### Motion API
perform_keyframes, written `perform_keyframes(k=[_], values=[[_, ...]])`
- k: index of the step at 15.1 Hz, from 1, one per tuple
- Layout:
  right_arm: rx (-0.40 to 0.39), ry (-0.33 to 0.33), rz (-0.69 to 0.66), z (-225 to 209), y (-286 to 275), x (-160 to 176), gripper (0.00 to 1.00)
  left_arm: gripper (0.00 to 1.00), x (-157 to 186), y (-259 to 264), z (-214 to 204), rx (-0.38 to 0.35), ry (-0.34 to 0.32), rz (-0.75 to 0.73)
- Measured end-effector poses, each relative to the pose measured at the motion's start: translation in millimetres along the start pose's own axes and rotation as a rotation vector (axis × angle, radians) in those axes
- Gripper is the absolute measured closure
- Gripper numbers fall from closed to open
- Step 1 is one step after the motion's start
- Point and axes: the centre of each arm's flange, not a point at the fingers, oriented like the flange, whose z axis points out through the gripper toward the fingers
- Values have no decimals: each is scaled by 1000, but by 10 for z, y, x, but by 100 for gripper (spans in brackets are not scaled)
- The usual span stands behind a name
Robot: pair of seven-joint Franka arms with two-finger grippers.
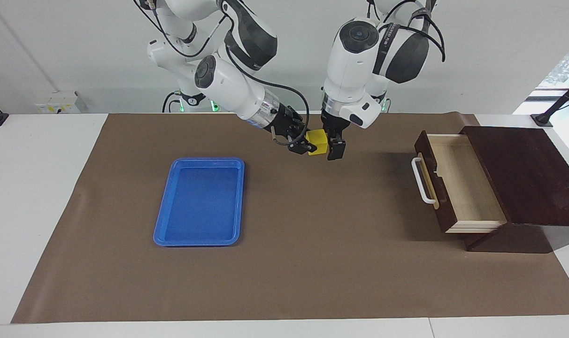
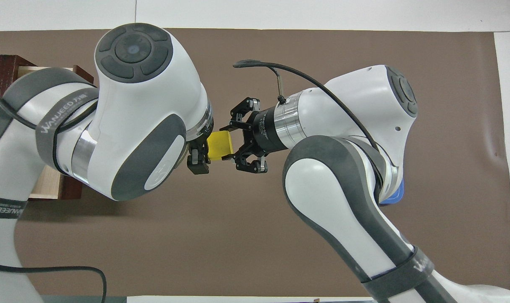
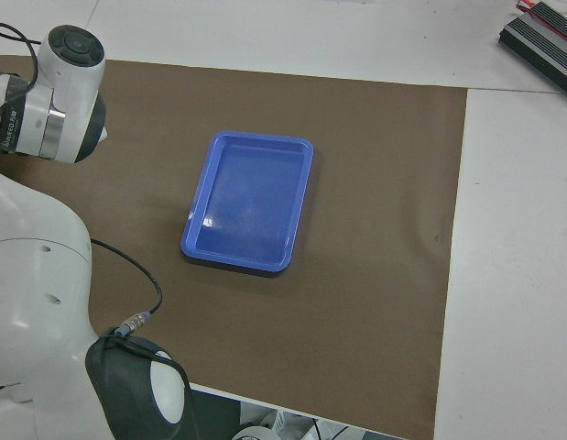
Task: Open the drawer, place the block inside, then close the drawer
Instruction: 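Grasp the yellow block with the left gripper from the right gripper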
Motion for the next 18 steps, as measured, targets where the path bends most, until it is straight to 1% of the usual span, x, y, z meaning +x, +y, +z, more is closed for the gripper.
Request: perform_keyframes(k=[3, 6, 8, 9, 10, 11, 12, 18], values=[[-1, 1, -1, 5, 1, 0, 44, 0, -60, -39, -3, -2, -1, -8], [-1, 2, -1, 6, 0, 1, 44, 3, -86, -55, -8, -3, -2, -11], [6, 3, 0, 1, -10, 8, 44, 25, -92, -61, -12, -2, -4, -10], [6, 3, 1, 1, -13, 12, 44, 26, -97, -62, -14, -4, -5, -10], [11, 4, 1, -3, -21, 17, 44, 29, -100, -66, -16, -3, -6, -10], [20, 5, 3, -8, -39, 32, 44, 39, -109, -73, -22, -3, -9, -10], [21, 6, 11, -13, -43, 36, 44, 44, -112, -68, -24, -6, -11, -14], [24, 6, 11, -23, -48, 33, 44, 44, -112, -66, -34, -9, -13, -14]])
